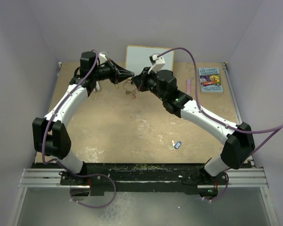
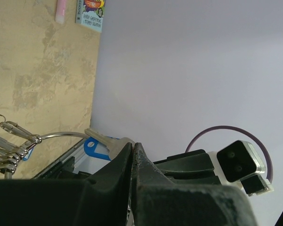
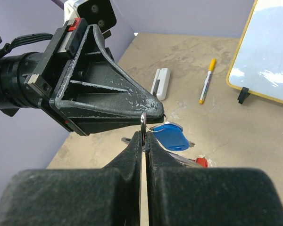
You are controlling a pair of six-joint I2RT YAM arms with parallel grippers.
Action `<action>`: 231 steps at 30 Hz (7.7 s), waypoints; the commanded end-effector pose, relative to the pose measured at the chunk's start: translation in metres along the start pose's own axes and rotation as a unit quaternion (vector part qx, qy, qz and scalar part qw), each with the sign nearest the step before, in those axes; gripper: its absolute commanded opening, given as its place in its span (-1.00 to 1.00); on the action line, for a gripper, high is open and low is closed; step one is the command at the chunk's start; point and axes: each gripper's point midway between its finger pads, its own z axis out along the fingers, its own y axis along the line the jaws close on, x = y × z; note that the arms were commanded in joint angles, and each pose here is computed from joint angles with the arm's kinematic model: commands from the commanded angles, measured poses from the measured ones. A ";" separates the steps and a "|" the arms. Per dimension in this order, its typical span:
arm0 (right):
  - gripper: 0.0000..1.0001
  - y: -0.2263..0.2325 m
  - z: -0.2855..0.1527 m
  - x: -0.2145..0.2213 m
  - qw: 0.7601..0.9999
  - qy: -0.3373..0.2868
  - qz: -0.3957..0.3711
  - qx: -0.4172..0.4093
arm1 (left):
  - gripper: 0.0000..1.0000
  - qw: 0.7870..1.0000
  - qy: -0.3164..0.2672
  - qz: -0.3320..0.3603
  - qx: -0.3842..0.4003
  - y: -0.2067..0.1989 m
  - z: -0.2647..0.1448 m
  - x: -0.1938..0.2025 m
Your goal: Put the keys on the keyring
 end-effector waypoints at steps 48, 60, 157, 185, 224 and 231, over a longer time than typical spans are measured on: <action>-1.00 0.004 -0.003 -0.043 0.997 -0.070 -0.015 0.011 | -0.92 0.998 0.015 0.011 0.060 -0.034 -0.016 0.013; -1.00 0.016 -0.026 -0.060 0.996 -0.086 -0.014 -0.011 | -0.92 0.998 0.005 0.013 0.060 -0.031 -0.013 0.007; -0.80 -0.065 -0.085 0.083 0.968 0.193 0.043 0.154 | -0.43 0.972 0.006 0.229 -0.059 0.062 0.016 -0.034; -0.13 -0.148 -0.251 0.187 0.851 0.247 0.215 0.411 | 0.75 0.528 0.188 0.790 -0.249 0.213 0.015 0.085; -0.21 -0.195 -0.265 0.262 0.753 0.363 0.151 0.527 | 0.80 0.520 0.099 0.824 -0.203 0.174 -0.024 0.005; -0.32 -0.204 -0.256 0.274 0.755 0.365 0.153 0.522 | 0.79 0.523 0.099 0.820 -0.209 0.179 -0.025 0.004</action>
